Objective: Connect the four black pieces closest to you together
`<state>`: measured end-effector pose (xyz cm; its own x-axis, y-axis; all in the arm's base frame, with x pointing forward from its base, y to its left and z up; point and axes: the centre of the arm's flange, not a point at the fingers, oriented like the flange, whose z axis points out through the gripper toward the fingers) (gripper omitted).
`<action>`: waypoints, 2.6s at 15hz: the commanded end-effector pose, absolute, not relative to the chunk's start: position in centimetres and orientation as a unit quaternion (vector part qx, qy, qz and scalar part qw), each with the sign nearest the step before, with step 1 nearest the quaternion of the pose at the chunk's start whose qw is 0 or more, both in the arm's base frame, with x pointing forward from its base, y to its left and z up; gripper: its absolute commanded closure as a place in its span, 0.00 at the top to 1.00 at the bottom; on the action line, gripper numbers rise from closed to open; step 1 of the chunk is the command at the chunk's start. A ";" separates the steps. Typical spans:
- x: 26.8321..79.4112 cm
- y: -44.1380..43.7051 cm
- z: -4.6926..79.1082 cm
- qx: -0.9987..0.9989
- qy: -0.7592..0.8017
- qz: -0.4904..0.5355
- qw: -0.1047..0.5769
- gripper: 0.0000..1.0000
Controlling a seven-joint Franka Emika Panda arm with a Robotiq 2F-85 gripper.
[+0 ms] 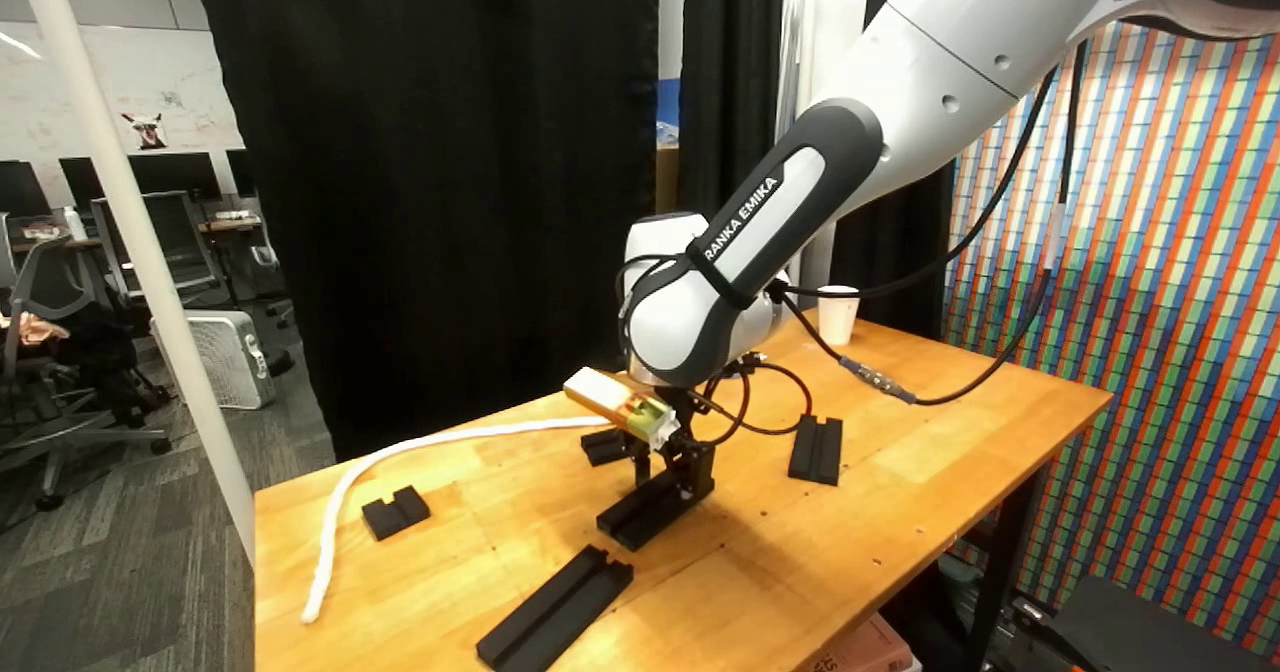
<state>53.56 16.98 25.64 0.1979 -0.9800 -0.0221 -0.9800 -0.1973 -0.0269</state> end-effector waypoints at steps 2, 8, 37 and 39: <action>51.8 16.6 27.6 -0.780 0.626 -0.001 0.019 0.45; 50.8 16.7 28.1 -0.785 0.619 0.012 0.023 0.45; 52.0 19.4 26.5 -0.803 0.591 0.038 0.061 0.45; 52.2 19.8 26.3 -0.805 0.588 0.040 0.060 0.45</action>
